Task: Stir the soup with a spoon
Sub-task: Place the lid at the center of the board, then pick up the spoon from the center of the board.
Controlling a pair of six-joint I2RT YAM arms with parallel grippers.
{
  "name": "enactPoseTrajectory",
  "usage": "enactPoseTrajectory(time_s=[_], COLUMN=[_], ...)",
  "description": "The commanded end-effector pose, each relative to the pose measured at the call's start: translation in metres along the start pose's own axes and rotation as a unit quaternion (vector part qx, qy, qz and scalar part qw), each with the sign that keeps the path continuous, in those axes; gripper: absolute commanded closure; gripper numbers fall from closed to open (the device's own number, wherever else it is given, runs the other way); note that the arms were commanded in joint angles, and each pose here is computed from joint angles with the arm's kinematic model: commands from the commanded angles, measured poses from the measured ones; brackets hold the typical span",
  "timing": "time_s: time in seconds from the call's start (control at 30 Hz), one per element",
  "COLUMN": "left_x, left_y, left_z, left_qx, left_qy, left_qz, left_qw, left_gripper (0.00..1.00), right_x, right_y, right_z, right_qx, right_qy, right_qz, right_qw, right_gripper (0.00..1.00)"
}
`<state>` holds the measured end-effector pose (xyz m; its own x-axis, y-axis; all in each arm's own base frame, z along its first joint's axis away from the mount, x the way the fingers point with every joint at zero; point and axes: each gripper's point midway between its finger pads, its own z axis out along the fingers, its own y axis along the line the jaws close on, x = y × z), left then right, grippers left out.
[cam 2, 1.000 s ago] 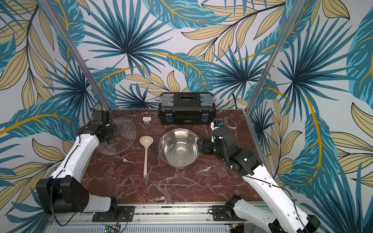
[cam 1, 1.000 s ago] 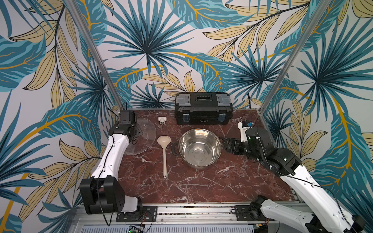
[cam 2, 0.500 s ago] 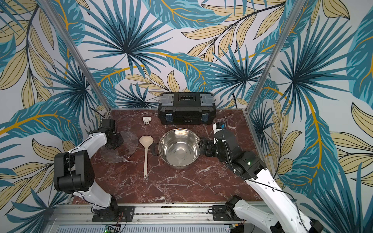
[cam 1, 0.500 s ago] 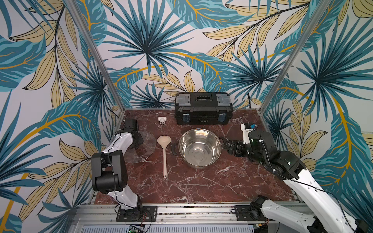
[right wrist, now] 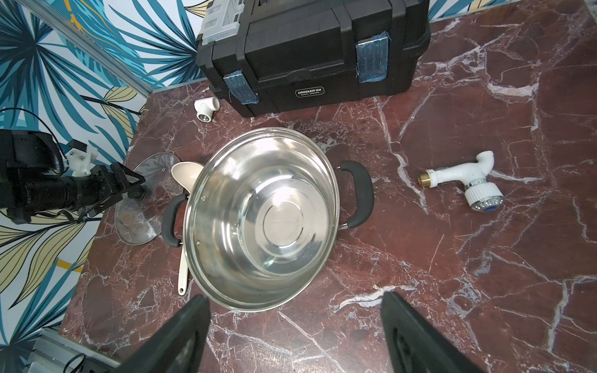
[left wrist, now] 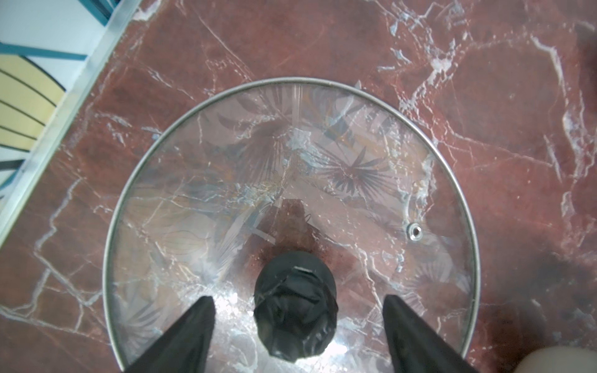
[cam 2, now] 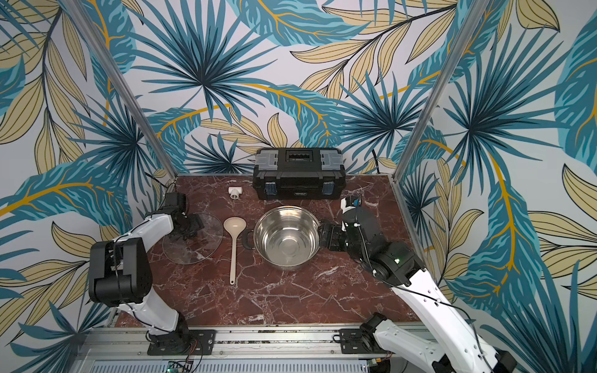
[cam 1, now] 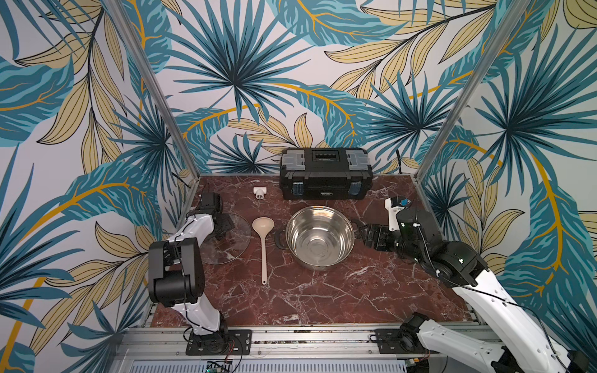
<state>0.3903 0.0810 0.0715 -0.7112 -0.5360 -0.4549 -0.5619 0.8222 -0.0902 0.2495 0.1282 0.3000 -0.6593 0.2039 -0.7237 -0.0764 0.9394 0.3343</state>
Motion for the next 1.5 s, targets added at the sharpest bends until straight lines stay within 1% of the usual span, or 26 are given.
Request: enactPoseTrajectory(time_s=[0.0,0.13,0.23,0.33,0.47,0.53,0.6,0.8,0.97,1.27,1.47], left_x=[-0.005,-0.007,0.010,0.048,0.107,0.129,0.146,0.179,0.186,0.183,0.184], left_y=[0.002,-0.004,-0.018,-0.035,-0.052,-0.058,-0.064,-0.085,-0.094,-0.102,-0.110], left_z=[-0.025,-0.070,-0.096,-0.111,-0.114,-0.114,-0.114,-0.103,-0.082,-0.052,-0.037], left_qx=[0.014,0.051,0.092,0.130,0.190,0.207,0.214,0.206,0.190,0.152,0.150], left_qy=[-0.025,-0.061,-0.060,-0.030,0.030,0.052,0.070,0.098,0.109,0.106,0.109], left_qz=[-0.019,-0.037,-0.031,-0.009,-0.004,0.004,0.020,0.076,0.088,0.107,0.106], left_qw=[0.999,0.996,0.993,0.991,0.981,0.977,0.974,0.971,0.972,0.977,0.977], left_gripper=[0.11,0.10,0.11,0.19,0.32,0.37,0.40,0.45,0.48,0.50,0.51], right_x=[0.006,0.004,0.004,0.004,0.007,0.009,0.010,0.012,0.013,0.014,0.014], right_y=[-0.008,-0.006,-0.003,-0.001,0.003,0.004,0.004,0.003,0.002,-0.002,-0.003], right_z=[-0.003,-0.002,0.000,0.004,0.010,0.012,0.013,0.015,0.015,0.009,0.011], right_qx=[0.012,0.010,0.003,-0.001,-0.011,-0.013,-0.016,-0.014,-0.014,-0.009,-0.006], right_qy=[0.001,-0.002,-0.001,-0.003,0.004,0.008,0.009,0.008,0.007,0.002,0.005], right_qz=[0.002,0.003,0.004,0.006,0.008,0.008,0.008,0.007,0.008,0.007,0.006], right_qw=[1.000,1.000,1.000,1.000,1.000,1.000,1.000,1.000,1.000,1.000,1.000], right_gripper=[0.10,0.10,0.10,0.10,0.11,0.11,0.11,0.11,0.11,0.11,0.11])
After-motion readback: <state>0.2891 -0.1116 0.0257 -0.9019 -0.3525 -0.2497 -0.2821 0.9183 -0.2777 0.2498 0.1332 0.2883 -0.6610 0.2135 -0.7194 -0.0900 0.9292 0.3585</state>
